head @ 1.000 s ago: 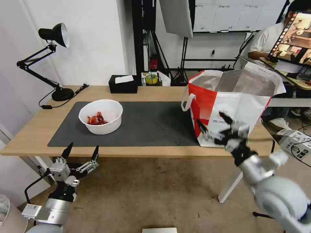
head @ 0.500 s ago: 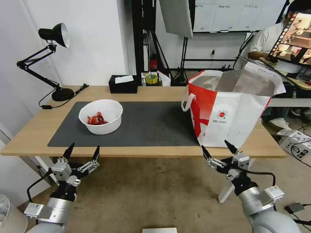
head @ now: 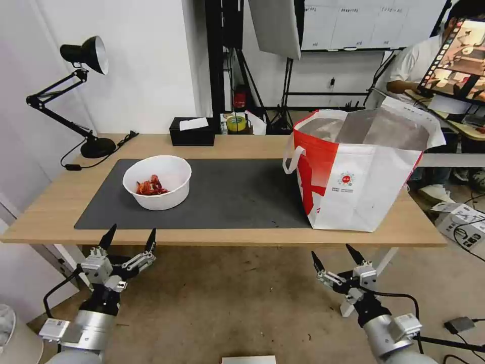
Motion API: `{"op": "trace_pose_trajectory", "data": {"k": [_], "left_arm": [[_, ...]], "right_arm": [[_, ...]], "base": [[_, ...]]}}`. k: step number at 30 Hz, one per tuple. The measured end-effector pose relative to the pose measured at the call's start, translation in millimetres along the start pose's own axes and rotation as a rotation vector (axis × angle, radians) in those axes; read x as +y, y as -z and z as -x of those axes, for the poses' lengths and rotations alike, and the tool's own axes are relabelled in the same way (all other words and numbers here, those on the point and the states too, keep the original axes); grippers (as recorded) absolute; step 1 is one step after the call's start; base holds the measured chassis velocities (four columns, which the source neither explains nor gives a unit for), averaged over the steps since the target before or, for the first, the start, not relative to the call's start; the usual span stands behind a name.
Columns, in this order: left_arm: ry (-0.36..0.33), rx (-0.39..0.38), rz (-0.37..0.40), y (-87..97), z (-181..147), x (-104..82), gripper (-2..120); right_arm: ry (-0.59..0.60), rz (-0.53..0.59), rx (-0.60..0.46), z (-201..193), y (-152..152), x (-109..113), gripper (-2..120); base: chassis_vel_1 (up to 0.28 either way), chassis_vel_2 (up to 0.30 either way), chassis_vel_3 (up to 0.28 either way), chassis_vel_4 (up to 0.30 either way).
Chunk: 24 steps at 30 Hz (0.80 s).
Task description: Pick up the trash from the table and place it into the takeout bag.
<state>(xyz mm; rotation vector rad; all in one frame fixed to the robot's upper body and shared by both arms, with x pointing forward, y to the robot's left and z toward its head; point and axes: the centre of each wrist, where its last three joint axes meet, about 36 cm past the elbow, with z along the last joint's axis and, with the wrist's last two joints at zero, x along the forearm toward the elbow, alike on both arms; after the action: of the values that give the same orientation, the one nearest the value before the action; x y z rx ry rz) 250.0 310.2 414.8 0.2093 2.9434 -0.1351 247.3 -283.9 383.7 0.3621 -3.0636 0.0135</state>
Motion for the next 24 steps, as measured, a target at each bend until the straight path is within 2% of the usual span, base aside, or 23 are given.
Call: {"op": "trace_pose_trajectory", "data": {"k": [6, 9, 10, 12, 13, 16, 17, 19, 22, 24], "left_arm": [[-0.008, -0.013, 0.004, 4.7, 6.9, 4.1, 100], [-0.009, -0.035, 0.013, 20.6, 30.6, 15.7, 100], [-0.009, -0.035, 0.013, 20.6, 30.6, 15.7, 100], [-0.016, -0.024, 0.027, 40.6, 57.0, 28.3, 100], [-0.016, -0.024, 0.027, 40.6, 57.0, 28.3, 100], [-0.014, 0.004, 0.024, 62.9, 85.7, 36.4, 100], [-0.014, 0.004, 0.024, 62.9, 85.7, 36.4, 100], [0.003, 0.074, -0.012, 87.1, 116.8, 36.8, 100], [0.016, 0.13, -0.036, 101.5, 137.4, 41.2, 100], [0.036, 0.213, -0.055, 119.0, 154.4, 47.0, 100]], "right_arm": [[0.0, -0.001, -0.001, 0.4, 0.2, -0.2, 100], [0.0, 0.0, -0.002, 0.6, 0.4, -0.3, 100], [0.0, 0.0, -0.002, 0.6, 0.4, -0.3, 100], [0.0, 0.0, -0.001, 0.7, 0.5, -0.2, 100], [0.0, 0.0, -0.001, 0.7, 0.5, -0.2, 100], [0.0, 0.001, -0.002, 0.8, 0.7, -0.2, 100], [0.0, 0.001, -0.002, 0.8, 0.7, -0.2, 100], [0.0, 0.001, -0.001, 0.9, 0.9, -0.2, 100], [0.0, 0.001, -0.002, 0.9, 1.1, -0.2, 100], [0.0, 0.001, -0.002, 1.0, 1.1, -0.3, 100]], "base": [[0.0, 0.0, 0.0, 0.0], [0.0, 0.0, 0.0, 0.0], [0.0, 0.0, 0.0, 0.0], [0.0, 0.0, 0.0, 0.0], [0.0, 0.0, 0.0, 0.0], [0.0, 0.0, 0.0, 0.0], [0.0, 0.0, 0.0, 0.0], [0.0, 0.0, 0.0, 0.0], [0.0, 0.0, 0.0, 0.0], [0.0, 0.0, 0.0, 0.0]]}}
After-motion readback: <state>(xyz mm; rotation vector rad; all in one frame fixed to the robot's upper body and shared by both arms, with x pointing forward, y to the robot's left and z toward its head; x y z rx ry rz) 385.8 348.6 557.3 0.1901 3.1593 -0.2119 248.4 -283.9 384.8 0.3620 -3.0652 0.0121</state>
